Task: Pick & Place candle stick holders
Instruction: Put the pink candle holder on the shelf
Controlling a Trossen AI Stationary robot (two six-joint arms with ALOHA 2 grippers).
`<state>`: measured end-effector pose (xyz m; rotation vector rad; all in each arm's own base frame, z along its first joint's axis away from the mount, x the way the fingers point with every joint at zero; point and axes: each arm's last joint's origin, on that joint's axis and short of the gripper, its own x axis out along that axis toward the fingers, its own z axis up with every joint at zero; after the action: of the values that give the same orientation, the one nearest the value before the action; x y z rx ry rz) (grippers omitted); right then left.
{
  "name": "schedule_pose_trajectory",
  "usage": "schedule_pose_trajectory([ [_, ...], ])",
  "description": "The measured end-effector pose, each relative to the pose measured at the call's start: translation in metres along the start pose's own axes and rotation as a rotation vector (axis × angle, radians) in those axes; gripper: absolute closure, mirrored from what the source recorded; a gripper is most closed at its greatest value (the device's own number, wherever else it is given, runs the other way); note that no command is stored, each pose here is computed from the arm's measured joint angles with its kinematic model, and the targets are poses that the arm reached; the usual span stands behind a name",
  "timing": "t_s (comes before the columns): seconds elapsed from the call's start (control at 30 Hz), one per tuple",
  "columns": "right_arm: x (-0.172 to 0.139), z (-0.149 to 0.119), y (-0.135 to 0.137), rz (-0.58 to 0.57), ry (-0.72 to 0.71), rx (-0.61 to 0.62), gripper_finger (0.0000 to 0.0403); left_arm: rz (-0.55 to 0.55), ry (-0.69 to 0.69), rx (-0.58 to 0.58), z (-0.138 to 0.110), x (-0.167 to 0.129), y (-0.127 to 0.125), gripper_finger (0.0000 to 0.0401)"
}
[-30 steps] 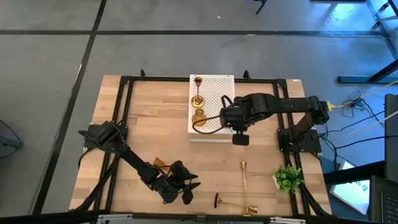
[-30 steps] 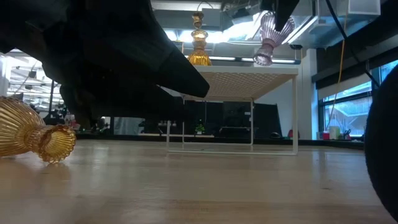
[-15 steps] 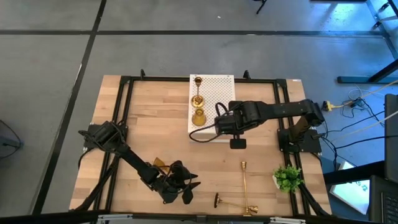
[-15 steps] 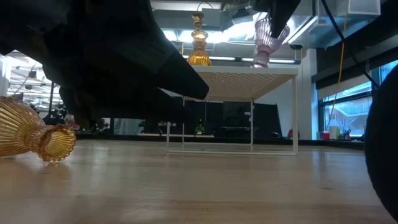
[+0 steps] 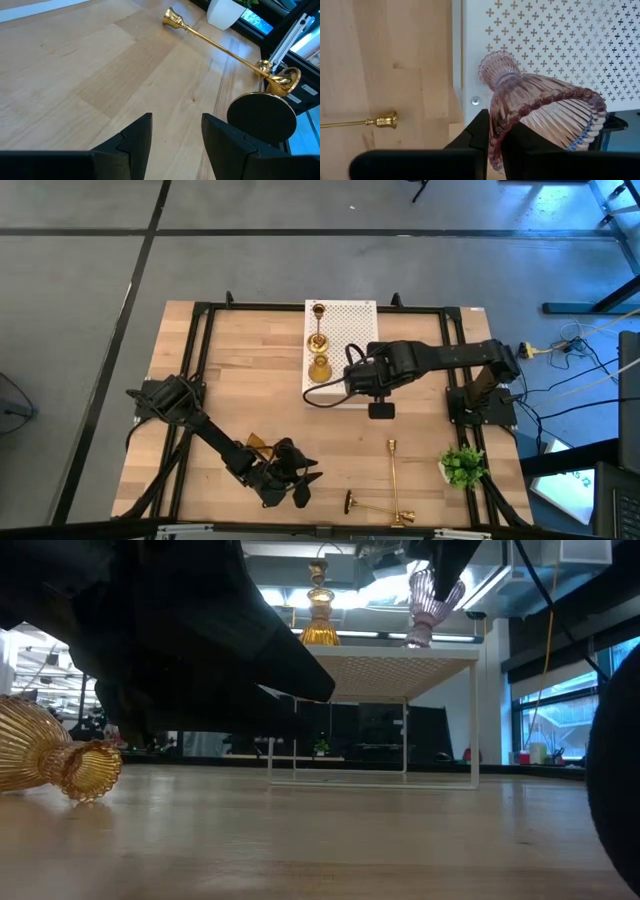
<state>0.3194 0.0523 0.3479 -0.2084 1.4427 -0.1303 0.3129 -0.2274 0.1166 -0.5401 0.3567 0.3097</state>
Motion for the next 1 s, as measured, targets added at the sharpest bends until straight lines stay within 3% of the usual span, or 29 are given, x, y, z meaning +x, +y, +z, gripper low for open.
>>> schedule_pose_trajectory([
  [0.37,-0.01,0.002,-0.005,-0.016,-0.048,-0.006,0.0359,-0.001,0.001,0.001,-0.001,0.0,0.0,0.0235],
  [0.6,-0.01,0.003,-0.01,-0.099,-0.054,-0.03,0.036,-0.001,0.0,0.003,-0.001,-0.001,-0.001,0.0235],
  [1.0,-0.011,0.002,-0.01,-0.1,-0.057,-0.018,0.036,-0.002,0.0,0.003,-0.002,-0.001,-0.001,0.0235],
])
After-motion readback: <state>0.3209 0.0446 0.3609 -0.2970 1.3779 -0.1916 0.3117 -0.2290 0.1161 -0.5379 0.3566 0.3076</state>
